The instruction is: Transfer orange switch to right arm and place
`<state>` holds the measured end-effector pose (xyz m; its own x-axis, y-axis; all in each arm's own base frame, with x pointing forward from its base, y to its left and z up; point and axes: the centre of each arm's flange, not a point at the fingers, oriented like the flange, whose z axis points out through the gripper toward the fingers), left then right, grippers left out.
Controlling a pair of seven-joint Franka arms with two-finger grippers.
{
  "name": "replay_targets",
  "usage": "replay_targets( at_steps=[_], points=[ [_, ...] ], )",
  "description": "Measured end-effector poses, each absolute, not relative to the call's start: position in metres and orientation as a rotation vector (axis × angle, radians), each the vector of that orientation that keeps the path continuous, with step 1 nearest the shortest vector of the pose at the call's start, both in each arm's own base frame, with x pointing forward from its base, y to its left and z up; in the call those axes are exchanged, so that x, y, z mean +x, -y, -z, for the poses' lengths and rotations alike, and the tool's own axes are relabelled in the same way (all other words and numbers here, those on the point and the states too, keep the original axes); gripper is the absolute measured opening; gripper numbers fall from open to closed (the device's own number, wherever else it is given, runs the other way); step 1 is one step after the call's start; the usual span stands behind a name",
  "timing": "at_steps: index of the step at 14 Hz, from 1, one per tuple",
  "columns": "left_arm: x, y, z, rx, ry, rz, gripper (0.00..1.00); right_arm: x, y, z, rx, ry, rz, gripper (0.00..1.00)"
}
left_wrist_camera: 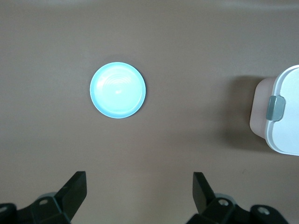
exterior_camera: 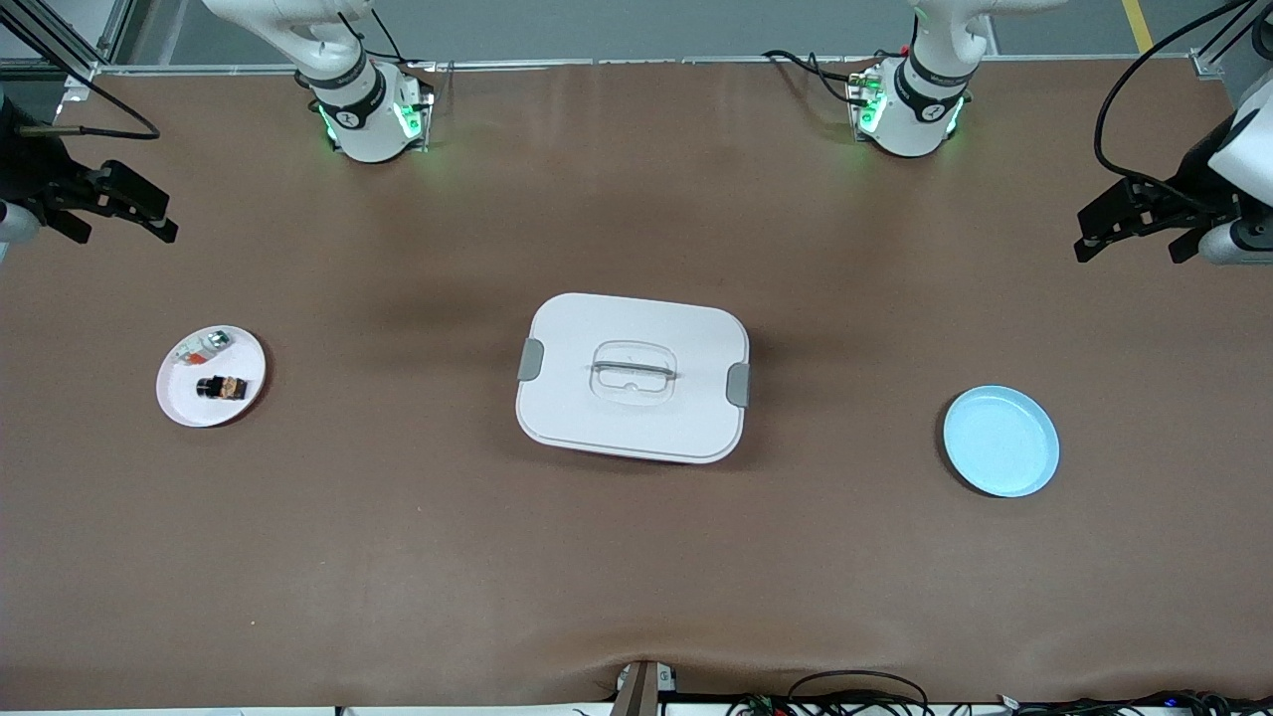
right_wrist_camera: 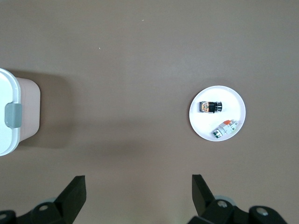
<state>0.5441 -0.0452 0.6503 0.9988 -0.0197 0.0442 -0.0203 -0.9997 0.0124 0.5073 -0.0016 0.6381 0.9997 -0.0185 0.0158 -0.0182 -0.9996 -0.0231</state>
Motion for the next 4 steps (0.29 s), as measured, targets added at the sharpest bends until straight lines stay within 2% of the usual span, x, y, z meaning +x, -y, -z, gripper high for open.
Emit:
replay_targets(
  at_steps=[4],
  points=[
    [0.5441,0.0452,-0.6503,3.128,0.031,-0.069,1.0,0.5057,0.0016,-0.6418,-3.118,-0.028,0.038,1.0]
  ],
)
